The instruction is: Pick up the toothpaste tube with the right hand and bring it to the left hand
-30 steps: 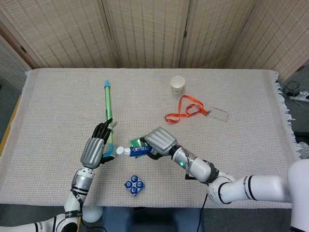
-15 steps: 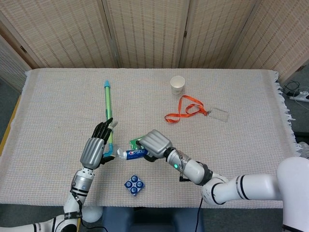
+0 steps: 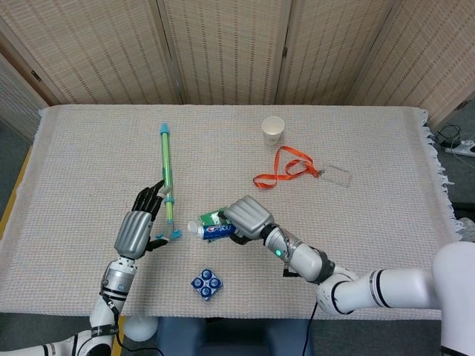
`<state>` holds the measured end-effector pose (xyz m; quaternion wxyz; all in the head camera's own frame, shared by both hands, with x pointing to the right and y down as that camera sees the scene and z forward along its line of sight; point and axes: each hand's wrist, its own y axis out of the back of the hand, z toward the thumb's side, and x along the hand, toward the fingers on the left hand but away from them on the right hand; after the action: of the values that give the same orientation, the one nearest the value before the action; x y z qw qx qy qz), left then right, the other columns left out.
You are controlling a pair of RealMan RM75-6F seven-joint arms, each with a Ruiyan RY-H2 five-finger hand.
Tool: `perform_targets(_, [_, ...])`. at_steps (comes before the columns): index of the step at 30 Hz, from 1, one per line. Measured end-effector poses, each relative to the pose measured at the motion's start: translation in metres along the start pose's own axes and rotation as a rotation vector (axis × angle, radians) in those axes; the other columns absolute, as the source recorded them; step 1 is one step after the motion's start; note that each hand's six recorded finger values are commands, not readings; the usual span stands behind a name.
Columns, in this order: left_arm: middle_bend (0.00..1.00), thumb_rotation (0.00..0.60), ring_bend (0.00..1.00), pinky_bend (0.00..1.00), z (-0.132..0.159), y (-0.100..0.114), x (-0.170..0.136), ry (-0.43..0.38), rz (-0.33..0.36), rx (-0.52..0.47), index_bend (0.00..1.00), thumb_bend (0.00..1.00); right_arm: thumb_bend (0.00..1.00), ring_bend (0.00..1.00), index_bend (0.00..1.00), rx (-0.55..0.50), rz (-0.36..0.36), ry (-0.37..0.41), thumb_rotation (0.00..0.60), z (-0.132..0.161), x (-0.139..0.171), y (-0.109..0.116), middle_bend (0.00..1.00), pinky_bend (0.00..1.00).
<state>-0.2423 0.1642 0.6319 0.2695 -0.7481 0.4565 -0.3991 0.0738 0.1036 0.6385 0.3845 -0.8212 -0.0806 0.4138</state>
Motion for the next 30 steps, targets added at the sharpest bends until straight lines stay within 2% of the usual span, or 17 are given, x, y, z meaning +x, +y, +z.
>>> perform_targets(4, [0.0, 0.6, 0.0, 0.0, -0.014, 0.007, -0.004, 0.012, 0.001, 0.06, 0.0, 0.55, 0.85, 0.69, 0.77, 0.028, 0.032, -0.048, 0.6, -0.023, 0.01, -0.013, 0.7, 0.65])
perform_targets(7, [0.0, 0.6, 0.0, 0.0, -0.021, 0.011, -0.008, 0.02, 0.002, 0.086, 0.0, 0.55, 0.85, 0.6, 0.66, 0.066, 0.063, -0.083, 0.6, -0.04, 0.016, -0.026, 0.63, 0.6])
perform_targets(12, [0.0, 0.6, 0.0, 0.0, -0.034, 0.015, -0.013, 0.044, 0.001, 0.126, 0.0, 0.55, 0.85, 0.42, 0.33, 0.117, 0.118, -0.145, 0.6, -0.067, 0.023, -0.047, 0.42, 0.45])
perform_targets(14, [0.0, 0.6, 0.0, 0.0, -0.039, 0.017, -0.014, 0.059, -0.002, 0.135, 0.0, 0.54, 0.85, 0.32, 0.12, 0.121, 0.134, -0.164, 0.6, -0.074, 0.027, -0.054, 0.3, 0.34])
perform_targets(16, [0.0, 0.6, 0.0, 0.0, -0.045, 0.019, -0.015, 0.071, -0.003, 0.147, 0.0, 0.54, 0.85, 0.24, 0.01, 0.116, 0.13, -0.169, 0.6, -0.076, 0.028, -0.055, 0.22, 0.25])
perform_targets(20, [0.0, 0.6, 0.0, 0.0, -0.055, 0.024, -0.018, 0.094, -0.008, 0.172, 0.0, 0.54, 0.85, 0.14, 0.0, 0.097, 0.089, -0.172, 0.6, -0.078, 0.036, -0.05, 0.07, 0.18])
perform_targets(24, [0.0, 0.6, 0.0, 0.0, -0.07, 0.032, -0.024, 0.125, -0.014, 0.218, 0.0, 0.54, 0.85, 0.14, 0.0, 0.076, 0.014, -0.193, 0.6, -0.088, 0.054, -0.035, 0.08, 0.18])
perform_targets(30, [0.0, 0.6, 0.0, 0.0, -0.102, 0.057, -0.043, 0.201, 0.001, 0.306, 0.0, 0.54, 0.85, 0.16, 0.0, 0.05, -0.107, -0.295, 0.6, -0.124, 0.109, -0.02, 0.11, 0.19])
